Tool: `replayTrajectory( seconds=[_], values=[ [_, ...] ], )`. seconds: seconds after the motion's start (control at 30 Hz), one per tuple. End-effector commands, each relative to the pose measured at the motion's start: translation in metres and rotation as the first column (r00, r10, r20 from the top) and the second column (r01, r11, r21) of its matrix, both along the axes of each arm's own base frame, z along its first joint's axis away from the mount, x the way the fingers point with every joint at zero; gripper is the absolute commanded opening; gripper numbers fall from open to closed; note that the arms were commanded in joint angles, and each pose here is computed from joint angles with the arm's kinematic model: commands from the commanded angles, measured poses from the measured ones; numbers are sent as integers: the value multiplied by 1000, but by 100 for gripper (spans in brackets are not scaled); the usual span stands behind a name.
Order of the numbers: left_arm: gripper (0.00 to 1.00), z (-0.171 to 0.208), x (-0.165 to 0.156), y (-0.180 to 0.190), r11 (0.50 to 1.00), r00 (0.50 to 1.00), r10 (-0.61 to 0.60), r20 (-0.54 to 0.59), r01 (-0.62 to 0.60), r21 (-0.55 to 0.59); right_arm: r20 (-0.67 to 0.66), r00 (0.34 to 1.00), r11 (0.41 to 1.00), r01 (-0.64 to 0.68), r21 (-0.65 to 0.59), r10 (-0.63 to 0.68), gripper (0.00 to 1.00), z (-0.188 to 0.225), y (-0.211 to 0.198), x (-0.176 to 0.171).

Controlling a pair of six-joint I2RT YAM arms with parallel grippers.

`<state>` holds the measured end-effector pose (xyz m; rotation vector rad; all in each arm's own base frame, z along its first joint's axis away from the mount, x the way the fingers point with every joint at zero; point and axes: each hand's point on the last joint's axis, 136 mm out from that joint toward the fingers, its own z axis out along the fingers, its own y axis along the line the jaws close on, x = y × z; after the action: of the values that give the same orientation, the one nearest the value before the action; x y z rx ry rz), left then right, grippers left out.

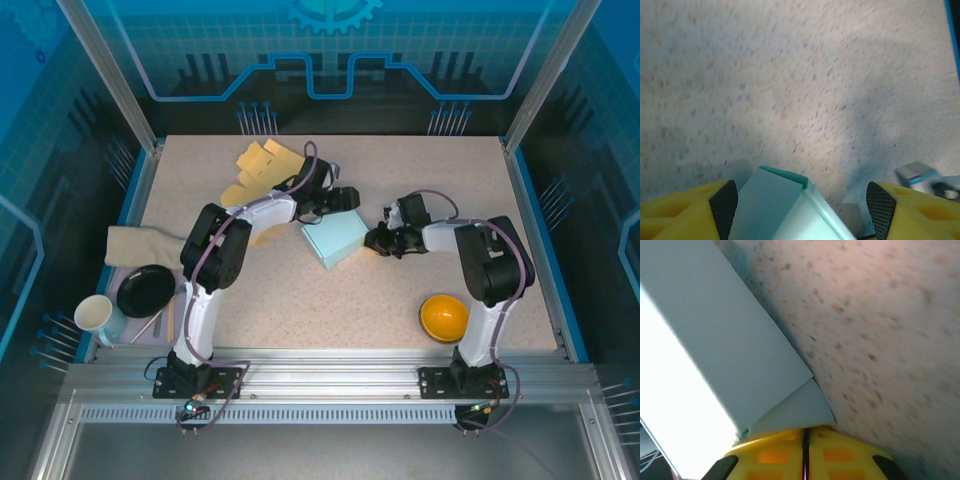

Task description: Fold the paper box

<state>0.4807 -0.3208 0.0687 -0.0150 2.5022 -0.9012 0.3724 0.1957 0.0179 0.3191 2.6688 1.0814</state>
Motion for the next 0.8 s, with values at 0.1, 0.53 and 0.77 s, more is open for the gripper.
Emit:
replayTrajectory(
  seconds=[0.1, 0.53, 0.77],
  values=[
    [74, -42, -106, -48, 986, 926, -168, -339, 152, -75, 213, 977, 996, -29, 85, 10, 10, 48, 8, 27],
    [88, 8, -77, 27, 999, 962, 20, -274, -31, -35, 74, 996, 991, -42, -130, 52, 11, 30, -27, -20],
    [90, -1, -110, 57, 997, 951, 71, -301, -69, 16, -7, 997, 984, -81, -160, 81, 10, 25, -35, -58]
  ],
)
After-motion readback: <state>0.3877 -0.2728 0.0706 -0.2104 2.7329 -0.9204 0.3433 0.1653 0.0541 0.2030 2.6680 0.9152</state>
